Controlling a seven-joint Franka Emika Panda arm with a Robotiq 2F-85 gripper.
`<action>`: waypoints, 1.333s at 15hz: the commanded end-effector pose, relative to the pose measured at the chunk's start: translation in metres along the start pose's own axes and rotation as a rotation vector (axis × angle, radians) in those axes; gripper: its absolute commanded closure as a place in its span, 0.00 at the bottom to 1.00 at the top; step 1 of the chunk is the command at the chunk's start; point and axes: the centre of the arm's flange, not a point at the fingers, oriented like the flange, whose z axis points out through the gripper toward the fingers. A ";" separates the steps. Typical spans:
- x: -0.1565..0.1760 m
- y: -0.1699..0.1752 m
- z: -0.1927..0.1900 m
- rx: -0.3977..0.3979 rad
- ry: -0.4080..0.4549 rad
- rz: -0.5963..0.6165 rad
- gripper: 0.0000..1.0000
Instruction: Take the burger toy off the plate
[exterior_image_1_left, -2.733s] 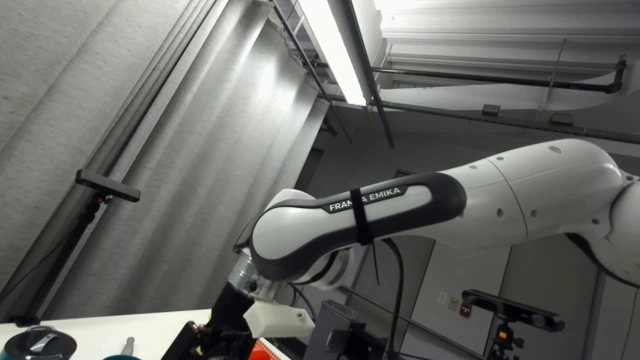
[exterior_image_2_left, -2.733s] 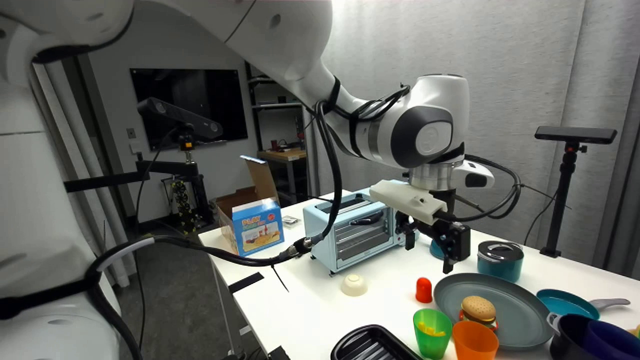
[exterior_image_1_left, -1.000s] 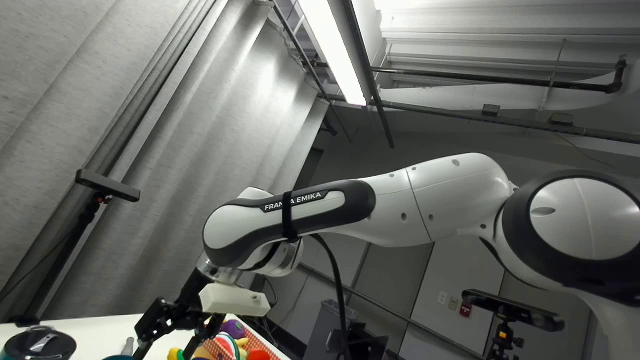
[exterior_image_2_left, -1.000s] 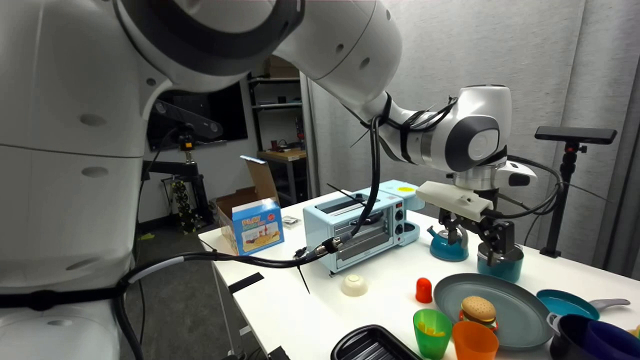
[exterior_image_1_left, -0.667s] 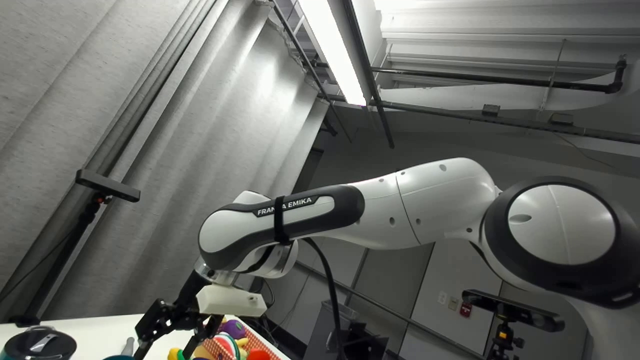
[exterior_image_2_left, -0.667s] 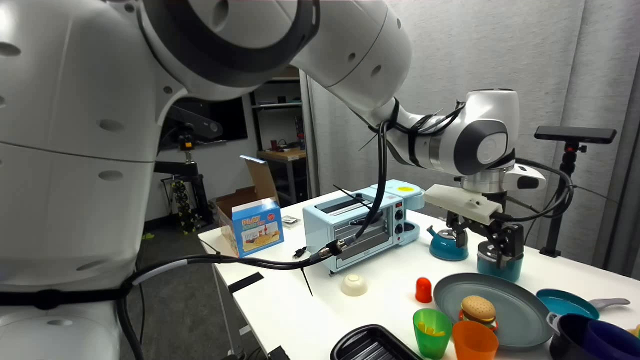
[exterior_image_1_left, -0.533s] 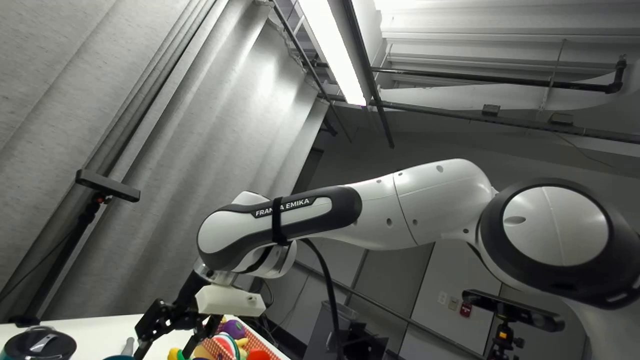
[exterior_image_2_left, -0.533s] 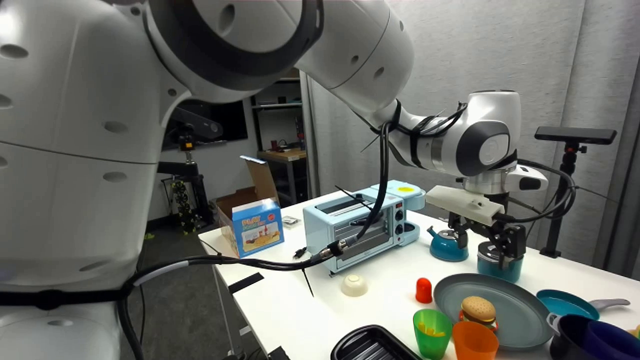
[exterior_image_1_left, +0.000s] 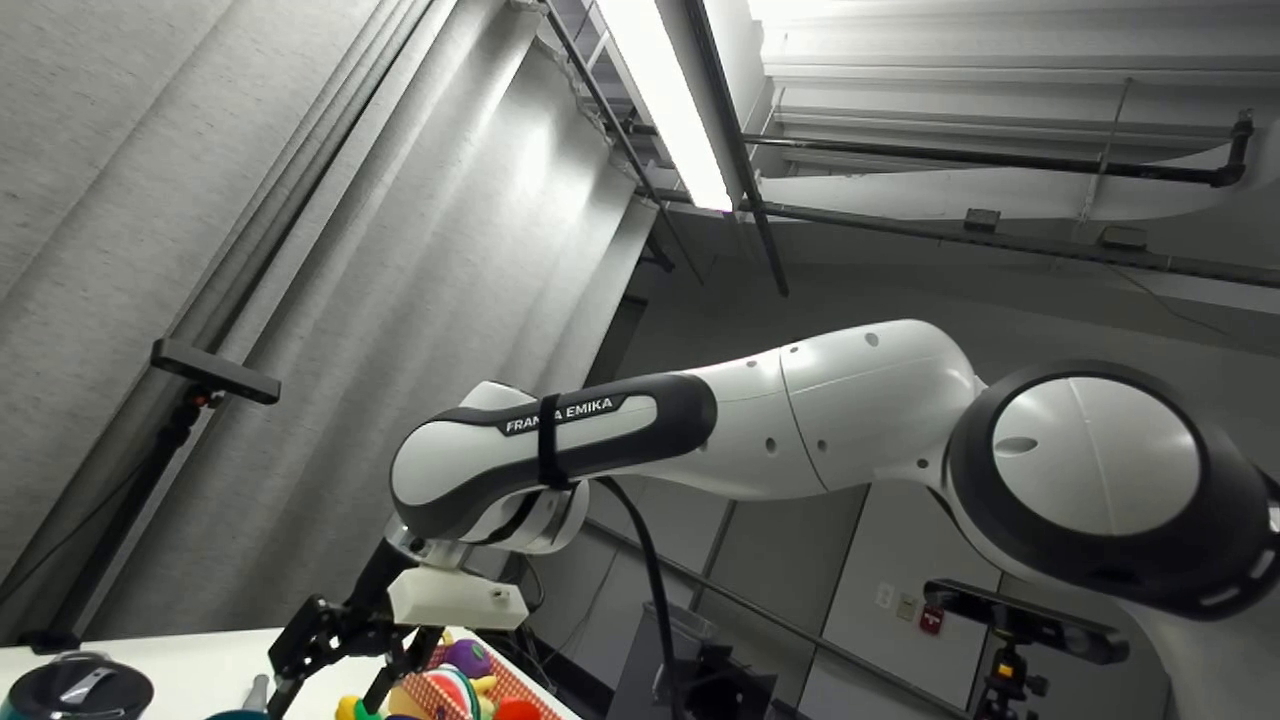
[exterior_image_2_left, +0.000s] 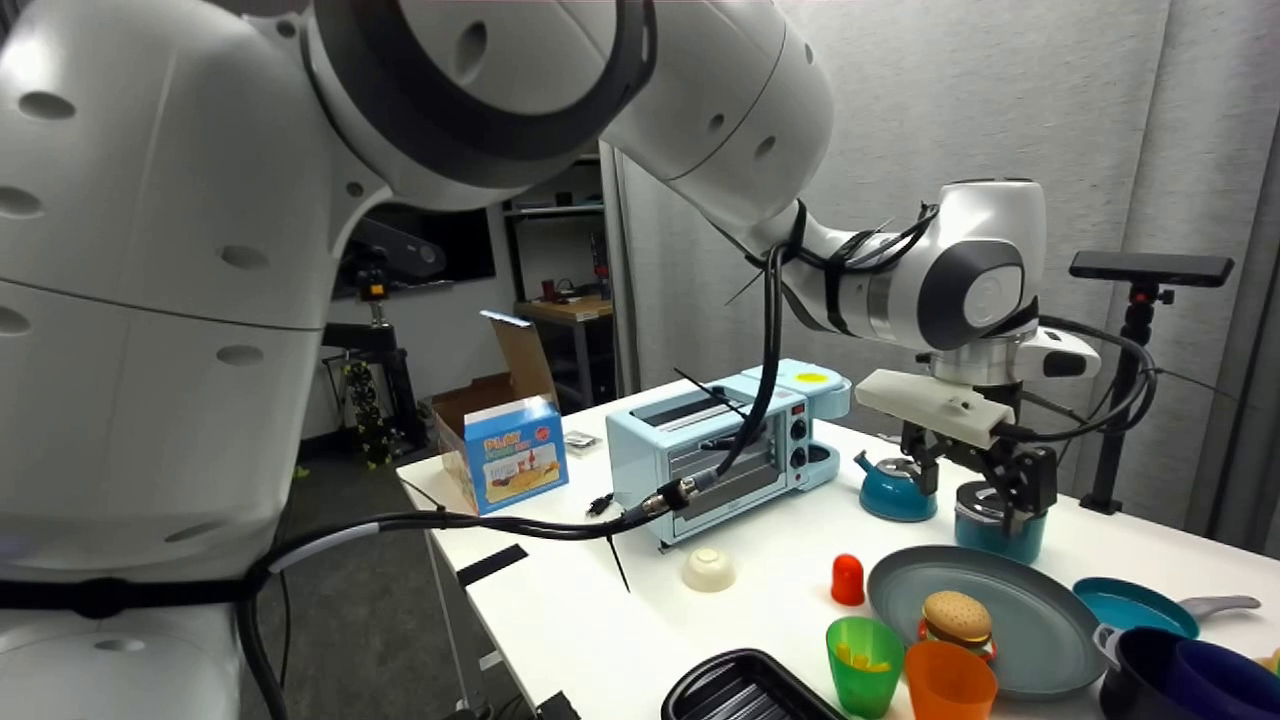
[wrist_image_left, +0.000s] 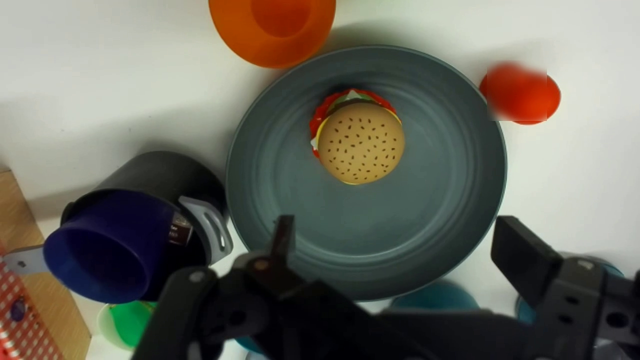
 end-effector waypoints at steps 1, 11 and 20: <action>0.000 0.000 0.000 0.000 0.000 0.000 0.00; 0.002 0.000 0.001 -0.001 -0.006 0.000 0.00; -0.001 -0.005 0.011 -0.001 0.003 -0.016 0.00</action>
